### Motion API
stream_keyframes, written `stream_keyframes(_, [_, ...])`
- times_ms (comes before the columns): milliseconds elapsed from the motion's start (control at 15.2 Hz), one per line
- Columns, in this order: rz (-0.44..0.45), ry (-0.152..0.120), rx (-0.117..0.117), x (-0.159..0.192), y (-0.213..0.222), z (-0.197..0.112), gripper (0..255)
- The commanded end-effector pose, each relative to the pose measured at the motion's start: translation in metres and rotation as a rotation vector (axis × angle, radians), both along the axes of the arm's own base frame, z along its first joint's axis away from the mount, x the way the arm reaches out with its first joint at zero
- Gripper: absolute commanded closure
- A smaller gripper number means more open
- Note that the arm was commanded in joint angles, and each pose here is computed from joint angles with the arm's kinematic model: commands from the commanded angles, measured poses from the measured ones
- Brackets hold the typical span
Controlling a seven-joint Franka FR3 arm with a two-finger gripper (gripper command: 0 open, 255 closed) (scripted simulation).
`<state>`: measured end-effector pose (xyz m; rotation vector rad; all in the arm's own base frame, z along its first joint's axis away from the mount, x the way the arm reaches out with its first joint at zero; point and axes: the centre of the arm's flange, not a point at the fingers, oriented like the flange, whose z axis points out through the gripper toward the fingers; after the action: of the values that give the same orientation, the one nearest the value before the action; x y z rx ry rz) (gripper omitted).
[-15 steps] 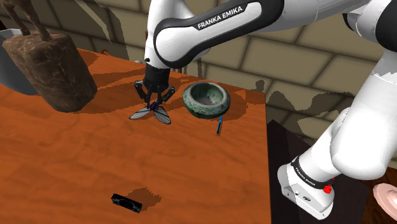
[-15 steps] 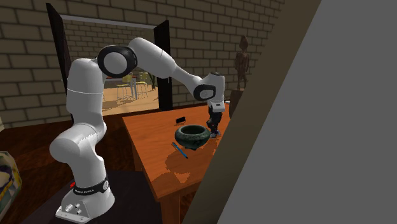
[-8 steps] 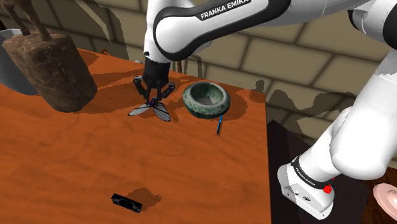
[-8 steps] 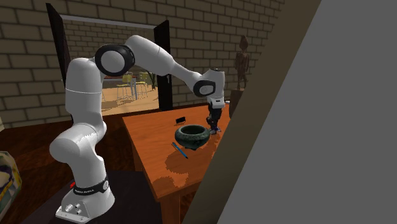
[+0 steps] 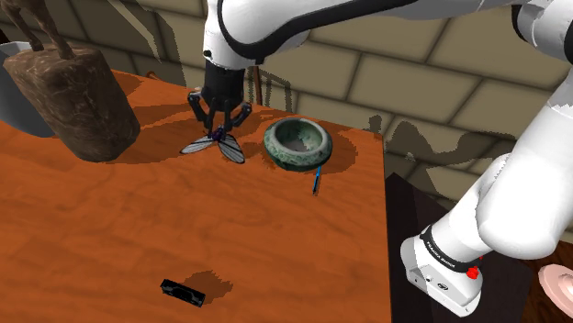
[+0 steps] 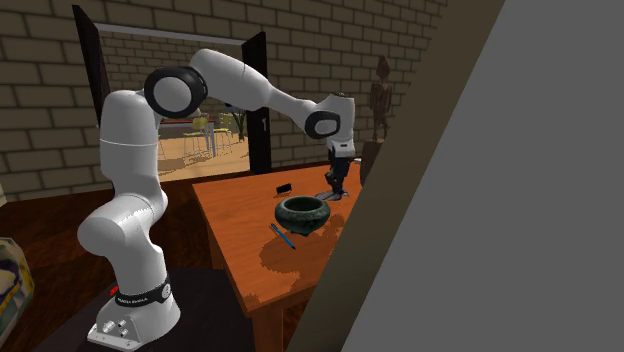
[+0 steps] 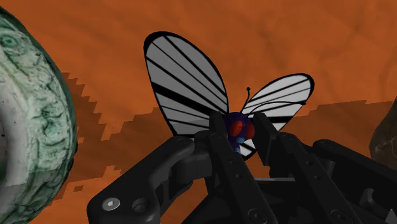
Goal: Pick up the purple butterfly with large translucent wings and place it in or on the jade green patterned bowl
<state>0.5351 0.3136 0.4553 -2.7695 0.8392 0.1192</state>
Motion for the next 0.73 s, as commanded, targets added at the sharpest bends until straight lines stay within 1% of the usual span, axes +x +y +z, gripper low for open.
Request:
stream_keyframes(0, [0.0,0.0,0.0,-0.001,0.0,0.011,255])
stream_keyframes(660, [0.0,0.0,0.0,-0.001,0.0,0.063,255])
